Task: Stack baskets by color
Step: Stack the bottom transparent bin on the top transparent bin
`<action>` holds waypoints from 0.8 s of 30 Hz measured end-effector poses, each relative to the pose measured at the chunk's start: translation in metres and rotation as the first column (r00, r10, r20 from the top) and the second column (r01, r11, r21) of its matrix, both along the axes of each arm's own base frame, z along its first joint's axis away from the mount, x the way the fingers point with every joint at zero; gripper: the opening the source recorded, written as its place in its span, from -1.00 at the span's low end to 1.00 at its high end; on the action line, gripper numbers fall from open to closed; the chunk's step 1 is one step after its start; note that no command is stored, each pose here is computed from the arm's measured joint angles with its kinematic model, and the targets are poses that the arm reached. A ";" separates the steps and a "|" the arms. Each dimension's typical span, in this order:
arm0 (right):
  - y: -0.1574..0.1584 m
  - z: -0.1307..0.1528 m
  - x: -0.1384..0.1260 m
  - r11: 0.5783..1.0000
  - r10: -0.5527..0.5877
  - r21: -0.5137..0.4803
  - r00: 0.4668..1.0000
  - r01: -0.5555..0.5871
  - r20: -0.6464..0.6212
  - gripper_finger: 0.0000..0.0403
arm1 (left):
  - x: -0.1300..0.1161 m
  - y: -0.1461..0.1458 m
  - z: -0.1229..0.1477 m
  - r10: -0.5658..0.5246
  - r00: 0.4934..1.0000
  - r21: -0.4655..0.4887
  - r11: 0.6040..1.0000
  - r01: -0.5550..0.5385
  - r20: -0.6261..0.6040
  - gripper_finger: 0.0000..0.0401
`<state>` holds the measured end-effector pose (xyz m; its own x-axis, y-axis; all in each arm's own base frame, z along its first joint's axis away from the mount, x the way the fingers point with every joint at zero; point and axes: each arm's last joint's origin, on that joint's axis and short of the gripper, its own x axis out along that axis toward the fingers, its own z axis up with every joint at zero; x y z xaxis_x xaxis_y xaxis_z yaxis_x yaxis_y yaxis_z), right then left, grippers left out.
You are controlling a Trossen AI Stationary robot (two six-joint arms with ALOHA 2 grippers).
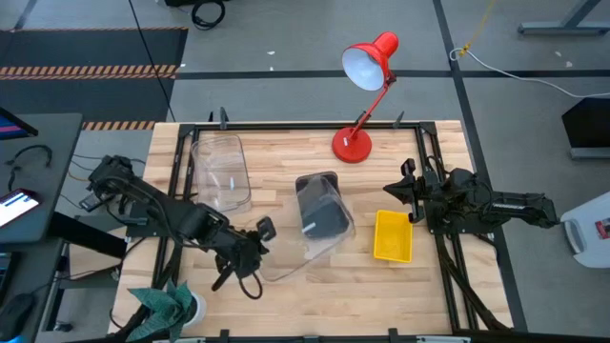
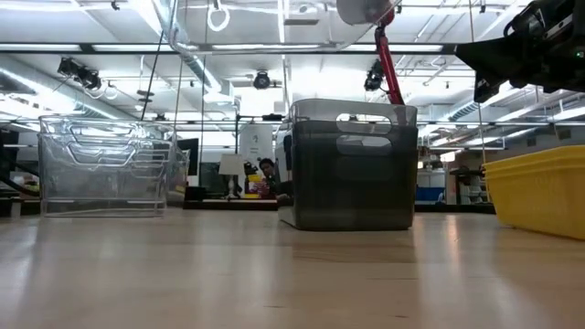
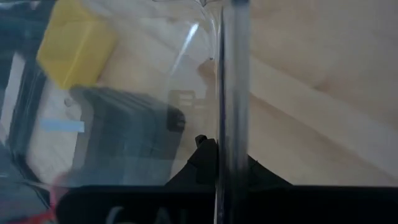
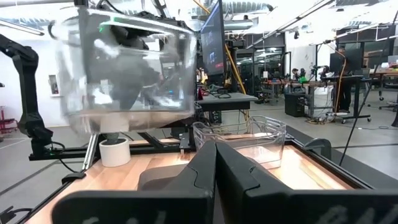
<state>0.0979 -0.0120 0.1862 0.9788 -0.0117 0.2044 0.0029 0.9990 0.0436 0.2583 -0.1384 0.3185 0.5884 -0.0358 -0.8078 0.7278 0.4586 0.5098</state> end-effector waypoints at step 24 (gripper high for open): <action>0.000 0.000 0.000 1.000 0.000 0.000 1.000 0.000 0.000 -0.92 | -0.032 0.051 0.072 0.797 0.568 -0.488 0.419 -0.766 -0.208 -0.98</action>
<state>0.0979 -0.0120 0.1862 0.9789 -0.0117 0.2042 0.0029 0.9991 0.0434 0.2267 -0.0875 0.3900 0.6049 0.1014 -0.7898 -0.0919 0.9941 0.0572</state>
